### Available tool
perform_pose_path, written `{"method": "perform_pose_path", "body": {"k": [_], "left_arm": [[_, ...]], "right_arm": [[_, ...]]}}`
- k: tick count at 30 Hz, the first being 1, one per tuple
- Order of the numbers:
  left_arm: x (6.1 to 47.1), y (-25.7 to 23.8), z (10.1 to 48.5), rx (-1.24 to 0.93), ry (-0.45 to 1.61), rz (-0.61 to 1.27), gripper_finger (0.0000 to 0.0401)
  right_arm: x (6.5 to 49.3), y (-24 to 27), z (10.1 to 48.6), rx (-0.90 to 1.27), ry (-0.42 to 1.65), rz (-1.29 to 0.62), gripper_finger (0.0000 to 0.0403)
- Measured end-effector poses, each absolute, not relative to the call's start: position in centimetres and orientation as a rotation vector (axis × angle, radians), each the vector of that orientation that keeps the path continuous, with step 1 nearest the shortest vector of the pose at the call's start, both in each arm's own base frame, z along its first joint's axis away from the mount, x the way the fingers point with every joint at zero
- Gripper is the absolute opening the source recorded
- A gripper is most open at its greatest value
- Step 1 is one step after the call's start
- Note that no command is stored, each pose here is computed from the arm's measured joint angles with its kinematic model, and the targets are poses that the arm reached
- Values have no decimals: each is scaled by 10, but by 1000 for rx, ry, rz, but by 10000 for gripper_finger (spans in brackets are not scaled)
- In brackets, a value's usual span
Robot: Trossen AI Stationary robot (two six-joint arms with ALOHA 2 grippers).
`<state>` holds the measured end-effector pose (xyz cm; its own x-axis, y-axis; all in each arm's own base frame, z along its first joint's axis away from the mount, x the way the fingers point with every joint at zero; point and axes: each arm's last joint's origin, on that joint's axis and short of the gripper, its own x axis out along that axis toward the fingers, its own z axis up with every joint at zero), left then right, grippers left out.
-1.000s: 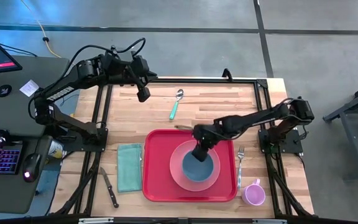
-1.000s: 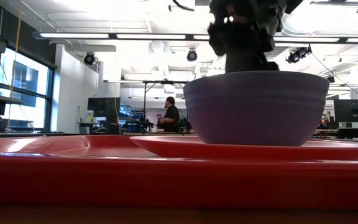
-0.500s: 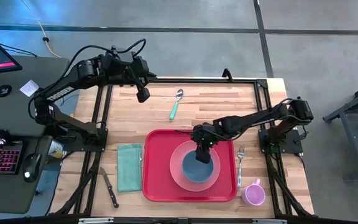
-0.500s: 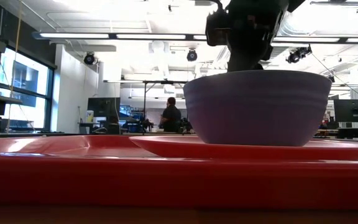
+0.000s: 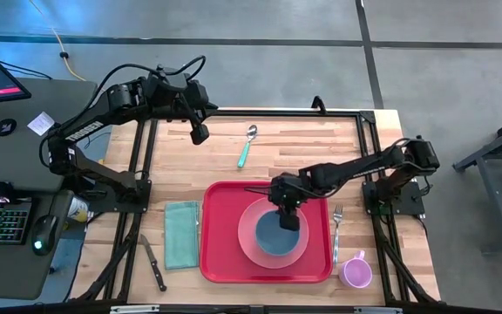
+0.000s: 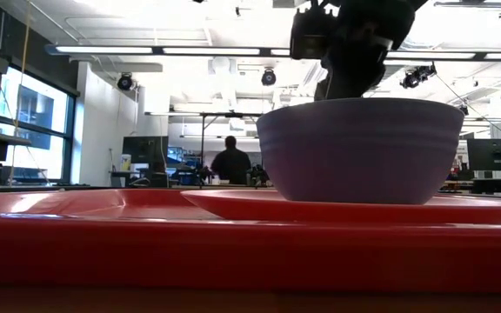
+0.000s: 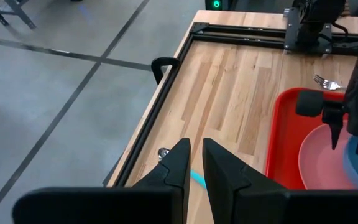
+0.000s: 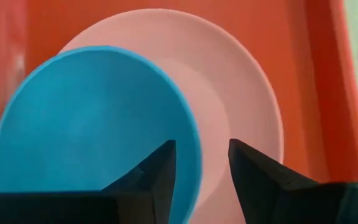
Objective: Set up tray
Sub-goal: Put the blue bowl on the pink plate
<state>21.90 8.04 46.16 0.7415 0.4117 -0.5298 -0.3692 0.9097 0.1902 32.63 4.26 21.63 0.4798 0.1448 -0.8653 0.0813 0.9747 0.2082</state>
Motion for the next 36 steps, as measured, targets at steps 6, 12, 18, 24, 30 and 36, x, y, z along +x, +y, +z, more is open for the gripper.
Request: {"method": "perform_pose_path", "body": {"k": [6, 12, 18, 24, 30, 36], "left_arm": [[219, 80, 462, 74, 598, 429, 74], [219, 80, 461, 73, 600, 428, 74], [218, 80, 460, 66, 613, 429, 74], [218, 80, 460, 64, 618, 429, 74], [218, 80, 460, 64, 618, 429, 74], [218, 80, 460, 64, 618, 429, 74]], "right_arm": [[326, 43, 216, 206, 1075, 86, 132], [329, 42, 206, 206, 1110, 76, 133], [339, 40, 196, 265, 1078, 6, 129], [342, 34, 197, 298, 1055, -13, 116], [343, 34, 198, 310, 1044, -10, 84], [347, 36, 201, 349, 1002, 26, 74]]}}
